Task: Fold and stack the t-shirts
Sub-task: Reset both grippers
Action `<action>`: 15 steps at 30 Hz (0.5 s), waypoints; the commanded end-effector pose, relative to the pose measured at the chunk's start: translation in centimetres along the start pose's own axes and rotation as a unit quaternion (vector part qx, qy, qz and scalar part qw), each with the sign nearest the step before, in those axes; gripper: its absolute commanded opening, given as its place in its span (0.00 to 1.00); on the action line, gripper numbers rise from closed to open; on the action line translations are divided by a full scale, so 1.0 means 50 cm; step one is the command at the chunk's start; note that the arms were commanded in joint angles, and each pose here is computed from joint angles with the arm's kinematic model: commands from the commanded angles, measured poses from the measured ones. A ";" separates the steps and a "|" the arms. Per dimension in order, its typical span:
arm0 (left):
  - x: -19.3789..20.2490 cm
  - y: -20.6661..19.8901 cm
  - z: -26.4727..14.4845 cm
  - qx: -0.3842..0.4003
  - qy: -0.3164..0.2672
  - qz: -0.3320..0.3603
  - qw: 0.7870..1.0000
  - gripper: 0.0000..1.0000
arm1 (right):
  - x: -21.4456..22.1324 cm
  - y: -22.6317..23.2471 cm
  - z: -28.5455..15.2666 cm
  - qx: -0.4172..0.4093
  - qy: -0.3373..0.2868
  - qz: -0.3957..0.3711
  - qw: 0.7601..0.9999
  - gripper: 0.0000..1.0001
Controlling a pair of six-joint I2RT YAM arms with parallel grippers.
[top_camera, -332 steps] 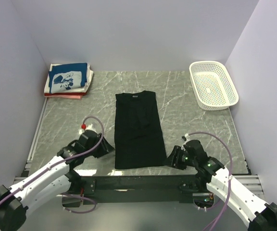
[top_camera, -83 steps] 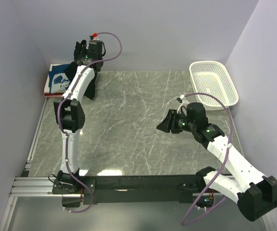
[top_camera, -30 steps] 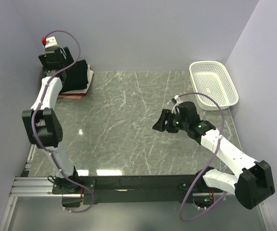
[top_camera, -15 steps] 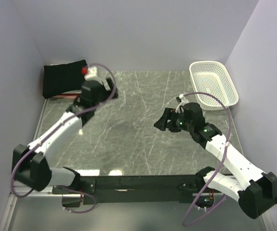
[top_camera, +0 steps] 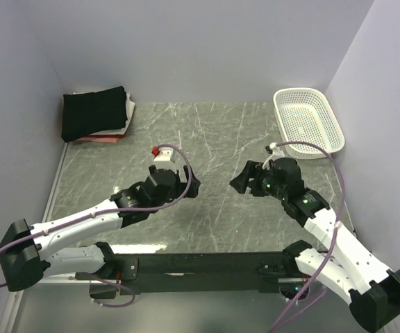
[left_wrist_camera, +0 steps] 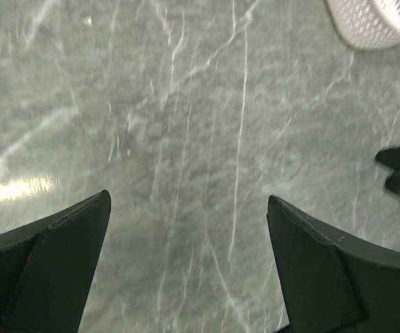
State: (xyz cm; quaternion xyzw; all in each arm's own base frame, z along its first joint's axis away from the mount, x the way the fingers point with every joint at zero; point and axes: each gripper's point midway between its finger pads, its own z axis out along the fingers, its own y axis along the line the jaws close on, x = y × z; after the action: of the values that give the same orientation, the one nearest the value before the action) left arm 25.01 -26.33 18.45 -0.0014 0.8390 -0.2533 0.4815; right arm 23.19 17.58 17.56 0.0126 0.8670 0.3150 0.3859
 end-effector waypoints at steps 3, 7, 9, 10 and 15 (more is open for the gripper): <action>-0.006 -0.004 -0.037 -0.004 -0.021 -0.036 0.999 1.00 | -0.021 -0.029 -0.024 0.037 -0.049 -0.002 0.998 0.86; -0.016 -0.005 -0.054 0.013 -0.032 -0.040 0.999 0.99 | -0.027 -0.024 -0.029 0.031 -0.060 0.001 0.998 0.86; -0.020 -0.005 -0.065 0.023 -0.039 -0.044 0.998 0.99 | -0.028 -0.021 -0.028 0.029 -0.058 0.003 0.998 0.86; -0.024 -0.006 -0.067 0.026 -0.042 -0.047 0.998 1.00 | -0.028 -0.022 -0.028 0.029 -0.059 0.004 0.998 0.86; -0.036 -0.005 -0.077 0.033 -0.056 -0.047 0.997 1.00 | -0.023 -0.023 -0.026 0.029 -0.057 0.005 0.998 0.86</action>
State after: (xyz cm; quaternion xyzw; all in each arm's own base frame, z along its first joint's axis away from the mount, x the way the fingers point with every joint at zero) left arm 22.52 -24.53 20.44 -0.0307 0.8161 -0.2909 0.4984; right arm 23.04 15.78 17.96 0.0395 0.8587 0.2912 0.4199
